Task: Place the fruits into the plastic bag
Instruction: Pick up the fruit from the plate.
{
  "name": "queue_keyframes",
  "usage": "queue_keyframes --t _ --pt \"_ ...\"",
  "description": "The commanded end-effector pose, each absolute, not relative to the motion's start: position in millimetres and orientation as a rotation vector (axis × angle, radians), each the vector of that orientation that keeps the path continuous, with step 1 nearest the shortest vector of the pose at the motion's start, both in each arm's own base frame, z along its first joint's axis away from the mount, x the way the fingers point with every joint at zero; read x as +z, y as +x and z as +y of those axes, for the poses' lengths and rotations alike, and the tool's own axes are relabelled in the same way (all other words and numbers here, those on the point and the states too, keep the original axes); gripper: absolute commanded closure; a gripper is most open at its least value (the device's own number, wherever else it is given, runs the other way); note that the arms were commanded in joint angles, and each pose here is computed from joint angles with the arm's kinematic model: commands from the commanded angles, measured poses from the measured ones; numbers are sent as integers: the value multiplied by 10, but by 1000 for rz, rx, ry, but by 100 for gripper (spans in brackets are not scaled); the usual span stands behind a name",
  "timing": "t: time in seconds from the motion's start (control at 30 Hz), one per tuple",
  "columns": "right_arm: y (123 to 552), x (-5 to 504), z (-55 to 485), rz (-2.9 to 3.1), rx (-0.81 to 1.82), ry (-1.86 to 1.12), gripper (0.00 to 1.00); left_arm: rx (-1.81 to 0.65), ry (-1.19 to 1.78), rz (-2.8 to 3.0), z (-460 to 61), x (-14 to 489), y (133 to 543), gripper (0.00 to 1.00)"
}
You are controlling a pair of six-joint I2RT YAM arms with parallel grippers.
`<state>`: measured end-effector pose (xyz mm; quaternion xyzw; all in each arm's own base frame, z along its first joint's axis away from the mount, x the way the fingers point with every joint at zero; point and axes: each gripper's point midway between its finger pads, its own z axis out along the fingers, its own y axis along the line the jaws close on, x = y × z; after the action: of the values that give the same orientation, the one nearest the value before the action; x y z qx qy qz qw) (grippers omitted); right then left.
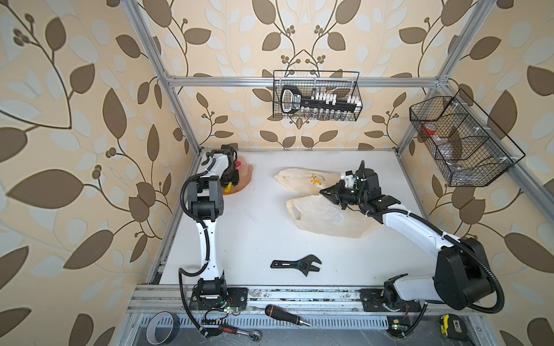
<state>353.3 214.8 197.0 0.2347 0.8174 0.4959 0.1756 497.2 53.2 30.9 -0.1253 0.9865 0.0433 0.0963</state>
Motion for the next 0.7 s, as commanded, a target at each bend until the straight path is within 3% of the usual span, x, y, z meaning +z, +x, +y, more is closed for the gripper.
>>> queue_keyframes --t 0.0,0.37,0.67 --pt "3594 2065 2190 2298 1408 644 100 105 -394 2928 535 414 4879 61" --pt "3592 2077 2196 2297 1408 637 100 -31 -391 2827 390 945 4920 79" --pt "3586 2084 2193 2295 1411 636 100 -278 -409 2706 99 1598 4794 82"
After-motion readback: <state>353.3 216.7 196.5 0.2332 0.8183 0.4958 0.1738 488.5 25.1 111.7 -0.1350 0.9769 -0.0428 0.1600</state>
